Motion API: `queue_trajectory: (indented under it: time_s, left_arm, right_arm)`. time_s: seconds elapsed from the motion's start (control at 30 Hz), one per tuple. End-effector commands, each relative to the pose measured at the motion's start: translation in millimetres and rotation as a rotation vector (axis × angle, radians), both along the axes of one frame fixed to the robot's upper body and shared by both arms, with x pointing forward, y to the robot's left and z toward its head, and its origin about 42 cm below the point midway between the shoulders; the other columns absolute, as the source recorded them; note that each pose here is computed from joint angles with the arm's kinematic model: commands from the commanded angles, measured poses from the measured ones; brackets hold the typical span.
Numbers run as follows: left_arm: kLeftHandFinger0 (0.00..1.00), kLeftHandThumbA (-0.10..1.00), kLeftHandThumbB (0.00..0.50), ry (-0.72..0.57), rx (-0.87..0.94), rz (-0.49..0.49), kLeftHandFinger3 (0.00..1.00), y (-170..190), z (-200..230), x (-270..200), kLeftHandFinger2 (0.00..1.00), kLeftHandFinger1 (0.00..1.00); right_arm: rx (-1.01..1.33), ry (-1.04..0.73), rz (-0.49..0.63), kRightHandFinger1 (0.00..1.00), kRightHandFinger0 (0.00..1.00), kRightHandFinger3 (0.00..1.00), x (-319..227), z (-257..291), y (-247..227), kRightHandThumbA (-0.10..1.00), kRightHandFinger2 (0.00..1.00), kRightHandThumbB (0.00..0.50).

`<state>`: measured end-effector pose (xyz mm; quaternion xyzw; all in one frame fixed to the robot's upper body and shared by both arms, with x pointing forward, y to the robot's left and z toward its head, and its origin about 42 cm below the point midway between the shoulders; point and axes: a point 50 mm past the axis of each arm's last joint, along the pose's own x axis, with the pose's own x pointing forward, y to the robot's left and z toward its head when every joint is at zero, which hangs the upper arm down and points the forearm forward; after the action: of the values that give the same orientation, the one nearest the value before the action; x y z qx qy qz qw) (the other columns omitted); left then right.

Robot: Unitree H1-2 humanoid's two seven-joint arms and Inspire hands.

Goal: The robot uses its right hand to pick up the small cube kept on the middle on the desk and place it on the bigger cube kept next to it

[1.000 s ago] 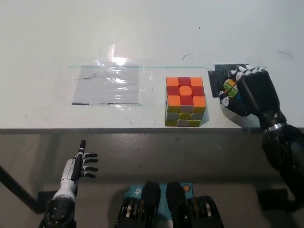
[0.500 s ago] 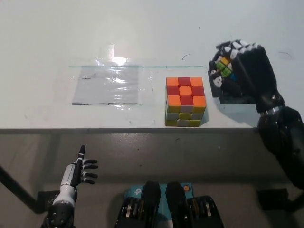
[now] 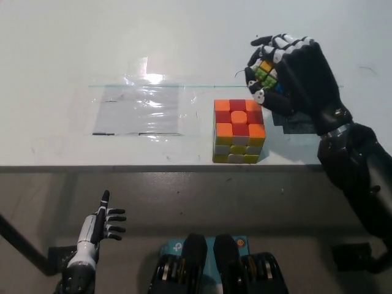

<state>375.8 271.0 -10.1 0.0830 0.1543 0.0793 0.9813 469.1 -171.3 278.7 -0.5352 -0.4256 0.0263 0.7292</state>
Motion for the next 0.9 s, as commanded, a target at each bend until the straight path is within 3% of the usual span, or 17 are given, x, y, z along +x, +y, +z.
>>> queue_trajectory:
  time_s: [0.0,0.07,0.13,0.23,0.27,0.37,0.5,0.63,0.73,0.77,0.87]
  left_arm:
    - [0.44,1.00,0.074,-0.054,0.006,0.013,0.55,4,13,11,0.56,0.45]
    - [0.45,1.00,0.075,-0.059,0.005,0.009,0.58,4,13,11,0.57,0.46]
    - [0.41,1.00,0.084,-0.070,0.003,0.003,0.52,4,15,12,0.53,0.43]
    - [0.41,1.00,0.106,-0.070,0.012,0.007,0.48,4,16,13,0.51,0.42]
    - [0.41,1.00,0.114,-0.068,0.013,0.004,0.49,4,16,13,0.51,0.42]
    - [0.42,1.00,0.117,-0.074,0.003,0.003,0.49,5,16,14,0.51,0.42]
    - [0.40,1.00,0.120,-0.074,0.006,0.002,0.49,4,18,15,0.50,0.40]
    - [0.40,1.00,0.138,-0.085,-0.003,-0.002,0.49,5,20,17,0.50,0.40]
    - [0.38,1.00,0.131,-0.082,0.011,-0.004,0.48,5,21,18,0.49,0.38]
    - [0.39,1.00,0.138,-0.078,0.016,-0.005,0.50,5,21,18,0.52,0.41]
    - [0.41,1.00,0.126,-0.076,0.019,-0.002,0.52,4,21,18,0.54,0.42]
  right_arm:
    - [0.010,-0.055,0.032,0.33,0.00,0.49,4,26,14,-0.10,0.71,0.313]
    - [-0.013,-0.047,0.032,0.35,0.00,0.52,5,21,18,-0.10,0.72,0.304]
    - [-0.006,-0.041,0.047,0.33,0.00,0.49,4,12,22,-0.10,0.67,0.273]
    - [0.001,-0.012,0.039,0.33,0.00,0.46,3,5,25,-0.10,0.65,0.292]
    - [0.000,-0.005,0.040,0.33,0.00,0.47,3,4,26,-0.10,0.66,0.311]
    - [0.033,0.016,0.064,0.36,0.00,0.54,2,-8,30,-0.10,0.71,0.295]
    - [0.031,0.018,0.078,0.36,0.00,0.62,3,-16,33,-0.10,0.75,0.312]
    - [0.024,0.027,0.071,0.36,0.00,0.62,4,-22,32,-0.10,0.75,0.303]
    - [0.026,0.043,0.069,0.37,0.00,0.59,1,-25,32,-0.10,0.73,0.347]
    - [0.023,0.054,0.063,0.36,0.00,0.59,0,-28,32,-0.10,0.73,0.350]
    - [0.045,0.056,0.071,0.37,0.00,0.58,-2,-37,32,-0.10,0.73,0.320]
